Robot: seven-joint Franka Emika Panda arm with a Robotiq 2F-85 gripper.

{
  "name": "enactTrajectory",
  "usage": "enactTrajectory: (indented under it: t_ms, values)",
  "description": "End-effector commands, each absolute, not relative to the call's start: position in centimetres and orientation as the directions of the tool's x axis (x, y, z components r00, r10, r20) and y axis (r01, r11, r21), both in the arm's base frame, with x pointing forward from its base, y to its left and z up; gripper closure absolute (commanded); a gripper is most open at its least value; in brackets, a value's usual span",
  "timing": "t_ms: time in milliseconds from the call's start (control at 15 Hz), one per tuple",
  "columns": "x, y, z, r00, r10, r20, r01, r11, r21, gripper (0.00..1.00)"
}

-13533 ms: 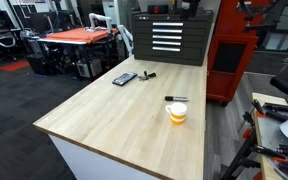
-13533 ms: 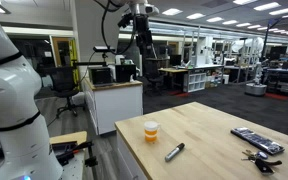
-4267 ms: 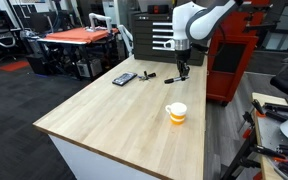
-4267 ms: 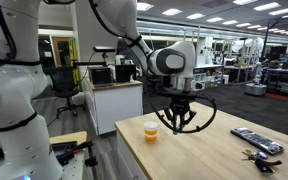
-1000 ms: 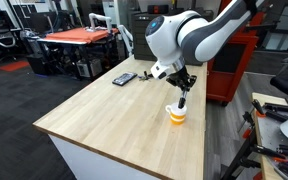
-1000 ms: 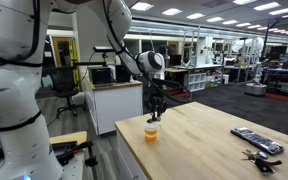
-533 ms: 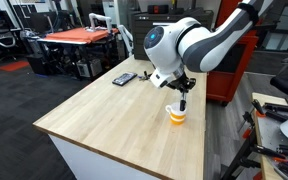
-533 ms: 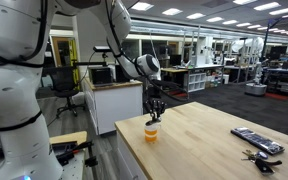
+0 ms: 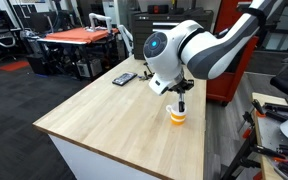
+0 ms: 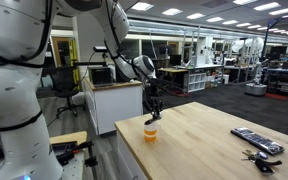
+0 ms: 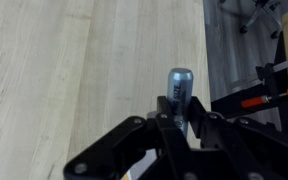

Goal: Put the marker in the mug

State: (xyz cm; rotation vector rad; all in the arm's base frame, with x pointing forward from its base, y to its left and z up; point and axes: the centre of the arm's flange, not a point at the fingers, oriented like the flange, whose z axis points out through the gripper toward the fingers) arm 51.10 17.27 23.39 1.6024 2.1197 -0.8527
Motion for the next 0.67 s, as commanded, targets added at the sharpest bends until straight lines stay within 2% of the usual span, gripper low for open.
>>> enactTrajectory:
  t_ms: [0, 600]
  values:
    - [51.31, 17.64, 23.4, -0.353, 0.706, -0.615, 0.935, 0.233, -0.269, 0.94]
    - [51.59, 17.45, 22.94, -0.397, 0.697, -0.596, 0.917, 0.284, -0.279, 0.94]
